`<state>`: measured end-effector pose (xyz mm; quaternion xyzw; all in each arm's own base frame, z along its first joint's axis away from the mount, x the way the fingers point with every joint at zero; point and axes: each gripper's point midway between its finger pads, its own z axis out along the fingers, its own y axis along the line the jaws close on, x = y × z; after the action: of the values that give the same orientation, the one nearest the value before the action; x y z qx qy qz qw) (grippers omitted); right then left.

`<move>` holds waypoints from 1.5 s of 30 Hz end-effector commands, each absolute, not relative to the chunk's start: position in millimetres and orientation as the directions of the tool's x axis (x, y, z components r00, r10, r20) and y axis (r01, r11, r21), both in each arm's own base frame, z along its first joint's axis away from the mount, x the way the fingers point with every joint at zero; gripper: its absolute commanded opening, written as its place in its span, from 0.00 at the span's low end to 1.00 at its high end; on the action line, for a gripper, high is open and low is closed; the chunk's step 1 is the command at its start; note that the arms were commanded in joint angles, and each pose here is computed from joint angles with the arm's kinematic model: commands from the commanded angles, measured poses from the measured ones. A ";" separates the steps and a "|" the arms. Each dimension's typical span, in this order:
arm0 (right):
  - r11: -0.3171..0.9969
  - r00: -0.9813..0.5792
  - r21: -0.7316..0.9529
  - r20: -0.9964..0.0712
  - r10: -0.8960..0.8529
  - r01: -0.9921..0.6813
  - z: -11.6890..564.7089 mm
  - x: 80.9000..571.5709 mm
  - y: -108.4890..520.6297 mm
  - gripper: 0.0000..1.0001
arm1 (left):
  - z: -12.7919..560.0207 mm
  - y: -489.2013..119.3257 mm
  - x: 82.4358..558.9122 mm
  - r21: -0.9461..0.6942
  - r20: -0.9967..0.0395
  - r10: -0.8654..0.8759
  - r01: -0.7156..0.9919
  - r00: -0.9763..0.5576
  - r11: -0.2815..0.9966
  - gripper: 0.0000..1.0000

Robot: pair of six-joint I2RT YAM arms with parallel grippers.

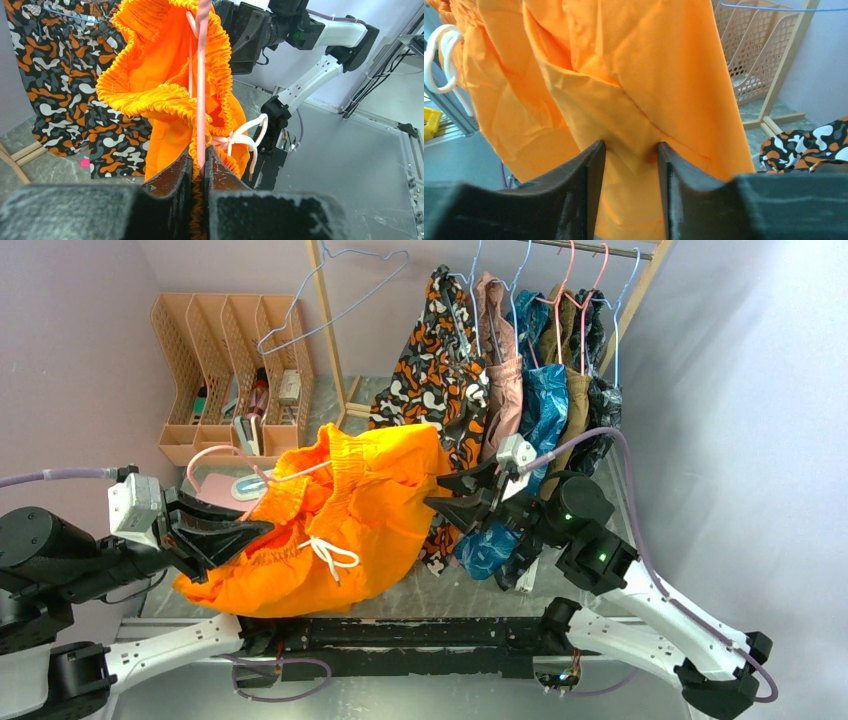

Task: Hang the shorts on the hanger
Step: Hang the shorts on the hanger.

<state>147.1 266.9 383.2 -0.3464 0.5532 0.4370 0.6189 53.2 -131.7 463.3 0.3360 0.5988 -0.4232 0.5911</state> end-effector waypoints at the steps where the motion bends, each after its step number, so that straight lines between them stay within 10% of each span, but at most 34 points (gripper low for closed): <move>1: 0.389 0.037 0.036 -0.983 0.180 -0.921 396.4 149.5 266.6 0.38 | 486.9 -129.9 47.8 -0.084 -0.989 -0.143 0.918 -0.030 0.389 0.07; 8: 0.397 0.095 0.001 -0.970 0.222 -0.918 446.1 141.2 253.2 0.01 | 483.6 -123.6 50.1 -0.072 -0.994 -0.103 0.906 -0.032 0.417 0.07; 16: 0.466 0.099 0.011 -0.972 0.213 -0.885 481.9 148.7 240.9 0.00 | 449.9 -125.9 51.0 -0.087 -0.995 0.000 0.902 -0.097 0.424 0.07; 31: 0.674 -0.199 0.100 -0.978 -0.070 -0.732 362.6 194.3 237.4 0.00 | 462.2 -115.9 35.0 -0.087 -0.994 -0.098 0.925 -0.054 0.371 0.07; 37: 0.519 -0.117 0.079 -0.992 -0.040 -0.851 397.2 156.7 238.5 0.53 | 448.8 -111.9 43.1 -0.109 -0.993 -0.093 0.900 -0.077 0.421 0.07; 45: 0.390 -0.072 0.088 -0.996 0.056 -0.917 430.9 136.6 252.7 0.60 | 438.6 -111.8 56.9 -0.151 -0.987 -0.125 0.862 -0.102 0.484 0.07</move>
<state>149.3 241.9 412.5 -0.3417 0.6375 0.3791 0.5771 47.5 -113.3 416.1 0.3402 0.6371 -0.3993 0.5648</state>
